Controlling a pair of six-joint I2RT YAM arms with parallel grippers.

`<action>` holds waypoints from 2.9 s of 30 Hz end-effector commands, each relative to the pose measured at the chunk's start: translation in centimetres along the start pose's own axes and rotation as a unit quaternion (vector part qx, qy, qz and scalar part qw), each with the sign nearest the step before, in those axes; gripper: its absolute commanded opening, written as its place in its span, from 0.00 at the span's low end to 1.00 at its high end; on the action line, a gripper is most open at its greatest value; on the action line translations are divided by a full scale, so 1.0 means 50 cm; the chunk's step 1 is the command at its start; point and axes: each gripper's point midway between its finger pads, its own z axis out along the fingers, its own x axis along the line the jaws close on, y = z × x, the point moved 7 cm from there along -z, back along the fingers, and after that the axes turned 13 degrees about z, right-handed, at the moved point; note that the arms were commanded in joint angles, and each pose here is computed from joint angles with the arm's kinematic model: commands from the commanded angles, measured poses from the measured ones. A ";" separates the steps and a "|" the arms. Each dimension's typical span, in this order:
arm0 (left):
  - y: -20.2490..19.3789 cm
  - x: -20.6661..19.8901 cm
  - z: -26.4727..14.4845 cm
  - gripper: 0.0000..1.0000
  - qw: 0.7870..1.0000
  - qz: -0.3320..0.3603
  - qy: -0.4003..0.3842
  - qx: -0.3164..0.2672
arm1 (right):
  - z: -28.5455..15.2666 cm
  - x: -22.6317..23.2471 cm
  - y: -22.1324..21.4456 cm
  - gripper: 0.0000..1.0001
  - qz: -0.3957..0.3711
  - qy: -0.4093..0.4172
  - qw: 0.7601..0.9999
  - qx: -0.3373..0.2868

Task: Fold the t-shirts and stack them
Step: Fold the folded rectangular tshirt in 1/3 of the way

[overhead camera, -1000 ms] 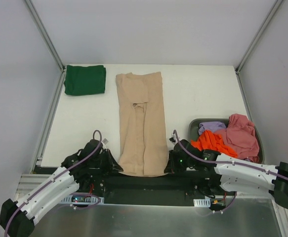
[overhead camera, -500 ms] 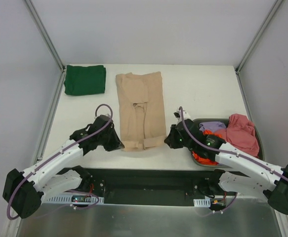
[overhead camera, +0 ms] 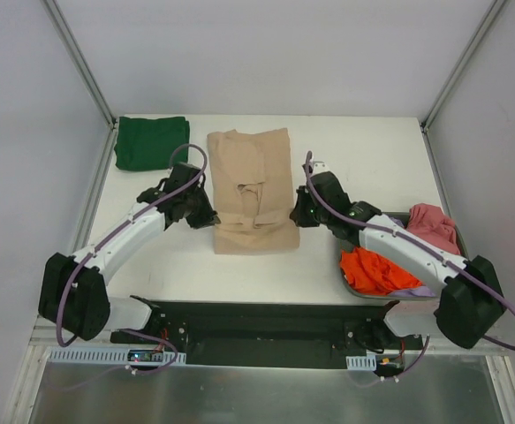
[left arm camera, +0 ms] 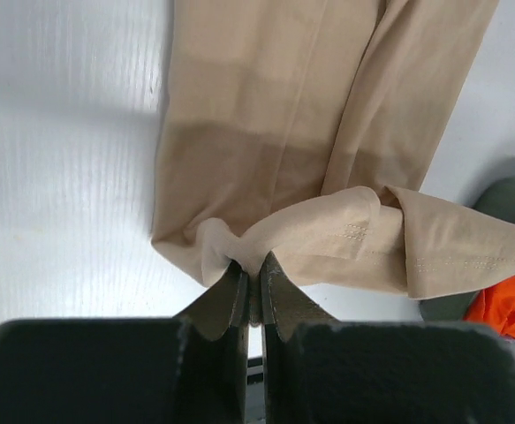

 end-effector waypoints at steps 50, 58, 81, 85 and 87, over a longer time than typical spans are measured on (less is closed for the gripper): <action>0.065 0.073 0.105 0.99 0.998 -0.034 -0.025 0.041 | 0.145 -0.026 0.068 0.96 0.087 0.071 0.991 0.077; 0.005 0.099 0.142 0.83 0.995 -0.042 -0.029 0.090 | 0.180 0.015 0.064 0.96 0.073 0.102 0.987 0.096; -0.055 0.147 0.169 0.17 0.987 -0.064 0.035 0.142 | 0.266 0.064 0.300 0.96 0.017 0.080 0.997 0.005; -0.045 0.140 0.125 0.32 0.992 -0.050 0.042 0.111 | 0.141 0.057 0.284 0.96 0.002 0.085 0.996 -0.032; -0.046 0.138 0.100 0.48 0.994 -0.049 0.041 0.093 | 0.087 0.040 0.258 0.96 0.004 0.083 0.995 -0.048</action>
